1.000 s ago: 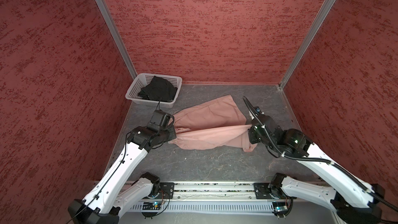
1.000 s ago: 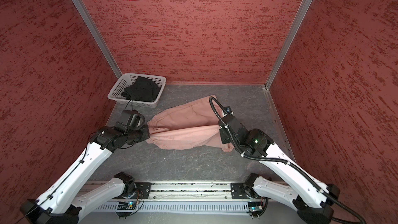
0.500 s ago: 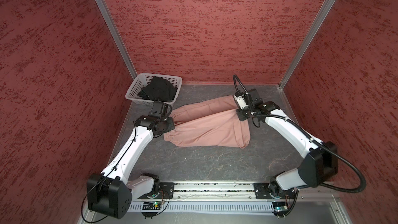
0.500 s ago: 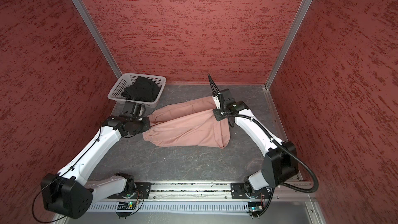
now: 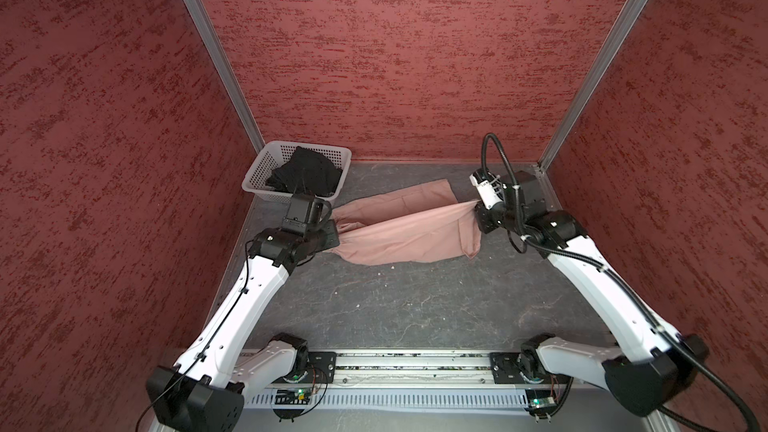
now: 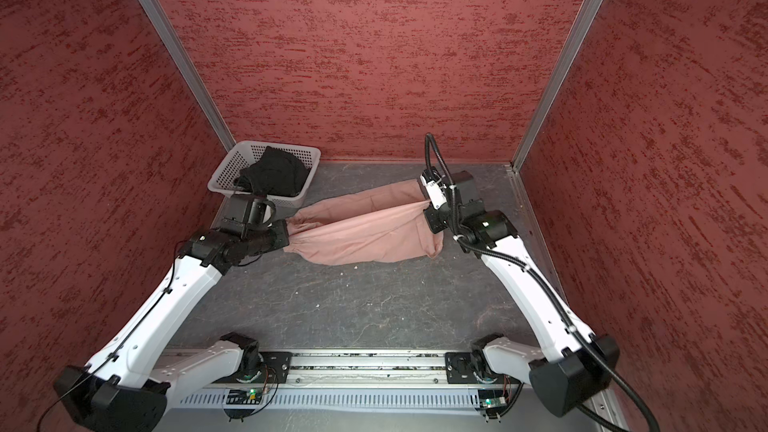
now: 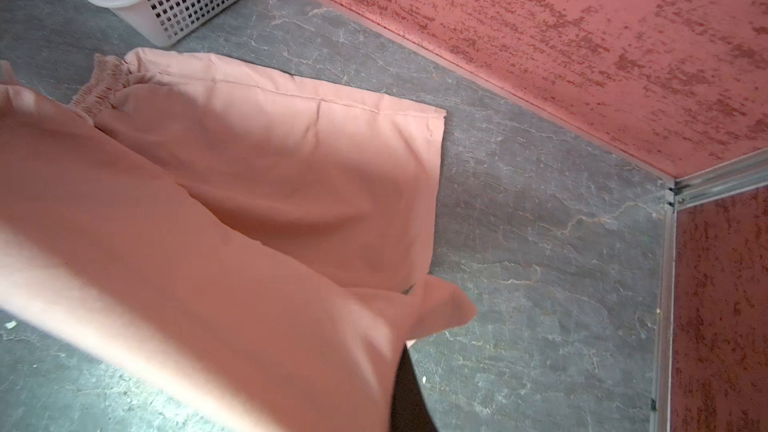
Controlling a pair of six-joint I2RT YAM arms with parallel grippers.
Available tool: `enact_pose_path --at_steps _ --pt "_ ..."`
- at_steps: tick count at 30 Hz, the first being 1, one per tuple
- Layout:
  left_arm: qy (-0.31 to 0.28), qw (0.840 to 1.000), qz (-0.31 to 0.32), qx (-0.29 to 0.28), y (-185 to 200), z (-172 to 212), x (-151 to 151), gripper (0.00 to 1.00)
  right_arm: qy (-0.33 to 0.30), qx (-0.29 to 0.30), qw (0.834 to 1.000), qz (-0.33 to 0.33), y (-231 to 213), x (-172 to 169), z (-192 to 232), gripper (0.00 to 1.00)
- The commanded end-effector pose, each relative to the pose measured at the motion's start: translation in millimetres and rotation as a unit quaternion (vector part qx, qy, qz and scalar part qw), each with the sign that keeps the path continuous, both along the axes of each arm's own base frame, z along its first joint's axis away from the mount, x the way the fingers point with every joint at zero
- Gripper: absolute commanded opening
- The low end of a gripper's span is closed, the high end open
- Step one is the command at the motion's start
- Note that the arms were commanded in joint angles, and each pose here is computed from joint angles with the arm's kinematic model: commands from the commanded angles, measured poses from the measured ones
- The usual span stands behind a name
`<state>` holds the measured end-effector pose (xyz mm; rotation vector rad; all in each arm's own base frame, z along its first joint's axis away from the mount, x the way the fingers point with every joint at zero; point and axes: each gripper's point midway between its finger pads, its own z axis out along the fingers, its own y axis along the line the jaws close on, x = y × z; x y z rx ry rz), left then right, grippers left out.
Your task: Fold and stack the shorts
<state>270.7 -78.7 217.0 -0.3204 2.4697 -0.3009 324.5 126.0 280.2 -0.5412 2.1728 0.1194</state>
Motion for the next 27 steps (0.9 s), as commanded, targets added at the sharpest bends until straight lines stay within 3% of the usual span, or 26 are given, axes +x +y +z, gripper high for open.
enact_pose_path --at_steps 1,7,12,20,27 --pt "0.059 0.994 0.063 0.069 32 -23 -41 0.0 -0.01 0.001 0.997 -0.07 -35 -12 5 0.0" --pt "0.053 0.993 0.073 0.08 33 -12 -88 0.0 -0.038 0.024 0.996 -0.074 -46 -47 34 0.0" --pt "0.057 0.991 0.074 0.093 36 -9 -102 0.0 -0.043 0.035 0.996 -0.069 -44 -50 42 0.0" --pt "0.05 0.987 0.072 0.134 38 -2 -79 0.0 -0.026 0.021 0.998 -0.056 -28 -10 19 0.0" --pt "0.073 0.991 0.086 0.069 40 -34 -48 0.0 -0.017 -0.027 0.999 -0.026 -7 51 1 0.0"
